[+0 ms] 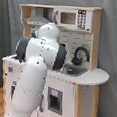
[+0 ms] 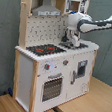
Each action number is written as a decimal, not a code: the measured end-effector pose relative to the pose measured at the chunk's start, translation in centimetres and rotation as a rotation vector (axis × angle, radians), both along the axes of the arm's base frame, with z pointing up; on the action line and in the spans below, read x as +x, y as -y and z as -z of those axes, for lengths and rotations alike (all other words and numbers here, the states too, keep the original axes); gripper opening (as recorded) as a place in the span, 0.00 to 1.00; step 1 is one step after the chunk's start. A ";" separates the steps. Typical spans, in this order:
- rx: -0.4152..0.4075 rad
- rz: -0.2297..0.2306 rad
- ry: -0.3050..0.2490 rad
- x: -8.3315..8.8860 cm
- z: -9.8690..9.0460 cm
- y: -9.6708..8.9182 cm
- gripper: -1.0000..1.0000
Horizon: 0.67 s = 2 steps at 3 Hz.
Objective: Play with the kitchen
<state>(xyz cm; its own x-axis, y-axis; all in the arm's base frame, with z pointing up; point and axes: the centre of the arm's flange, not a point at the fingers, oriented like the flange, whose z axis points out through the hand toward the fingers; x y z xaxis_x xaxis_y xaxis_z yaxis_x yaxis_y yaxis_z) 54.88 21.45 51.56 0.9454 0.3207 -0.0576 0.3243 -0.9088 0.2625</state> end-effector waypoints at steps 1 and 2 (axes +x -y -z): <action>-0.044 0.026 0.011 -0.8 -2.9 0.1 0.00; -0.088 0.020 0.088 -3.0 -7.1 -2.1 0.00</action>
